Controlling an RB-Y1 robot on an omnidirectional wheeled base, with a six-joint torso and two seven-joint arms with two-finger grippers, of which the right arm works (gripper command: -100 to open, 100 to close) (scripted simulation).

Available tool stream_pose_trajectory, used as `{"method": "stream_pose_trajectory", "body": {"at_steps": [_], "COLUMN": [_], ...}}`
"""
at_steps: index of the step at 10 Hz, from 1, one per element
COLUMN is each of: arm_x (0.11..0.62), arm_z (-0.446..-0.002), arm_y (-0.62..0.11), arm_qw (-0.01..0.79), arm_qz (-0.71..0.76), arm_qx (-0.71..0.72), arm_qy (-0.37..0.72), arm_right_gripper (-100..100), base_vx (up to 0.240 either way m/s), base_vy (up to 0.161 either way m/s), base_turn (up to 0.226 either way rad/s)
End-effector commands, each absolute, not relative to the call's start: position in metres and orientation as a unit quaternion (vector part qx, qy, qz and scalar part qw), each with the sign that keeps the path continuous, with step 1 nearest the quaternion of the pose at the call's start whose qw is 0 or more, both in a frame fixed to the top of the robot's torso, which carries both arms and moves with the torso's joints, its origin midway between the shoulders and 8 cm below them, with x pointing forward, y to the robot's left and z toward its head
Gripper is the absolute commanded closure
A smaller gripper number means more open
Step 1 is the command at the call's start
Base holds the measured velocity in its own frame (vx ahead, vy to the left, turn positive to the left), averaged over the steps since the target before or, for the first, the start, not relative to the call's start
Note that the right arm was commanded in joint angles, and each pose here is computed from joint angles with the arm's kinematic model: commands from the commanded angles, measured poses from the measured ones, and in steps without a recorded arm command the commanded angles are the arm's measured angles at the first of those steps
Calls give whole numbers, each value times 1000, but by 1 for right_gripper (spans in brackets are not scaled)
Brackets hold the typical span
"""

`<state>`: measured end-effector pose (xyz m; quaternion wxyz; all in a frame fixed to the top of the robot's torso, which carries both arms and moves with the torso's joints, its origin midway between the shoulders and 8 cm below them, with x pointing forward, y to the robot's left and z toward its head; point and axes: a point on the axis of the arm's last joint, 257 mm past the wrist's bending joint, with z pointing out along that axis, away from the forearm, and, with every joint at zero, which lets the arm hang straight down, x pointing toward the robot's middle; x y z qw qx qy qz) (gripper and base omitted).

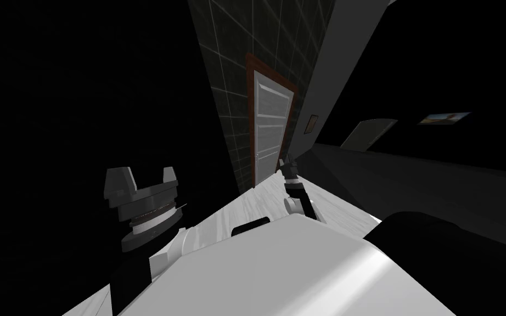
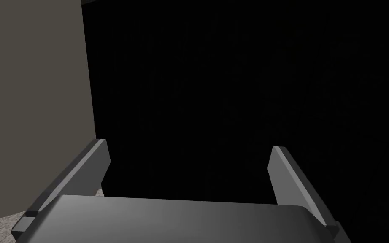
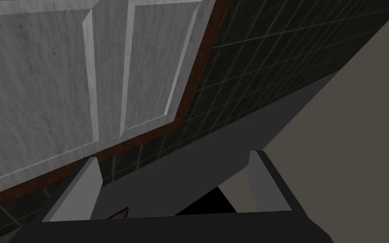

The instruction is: Pull the door open

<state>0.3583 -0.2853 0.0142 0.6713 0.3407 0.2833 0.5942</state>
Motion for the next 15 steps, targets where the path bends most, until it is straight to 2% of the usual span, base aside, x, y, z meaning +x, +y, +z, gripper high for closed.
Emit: {"method": "stream_pose_trajectory", "body": {"at_steps": [1, 15], "arm_x": [364, 404], "arm_z": [4, -108], "arm_y": [-281, -253], "arm_qw": [647, 393], "arm_qz": [617, 764], "arm_qx": [352, 470], "arm_qy": [278, 200], "arm_right_gripper": [-100, -100], "base_vx": [41, 64], "base_vy": [-28, -62], "base_turn": [129, 137]}}
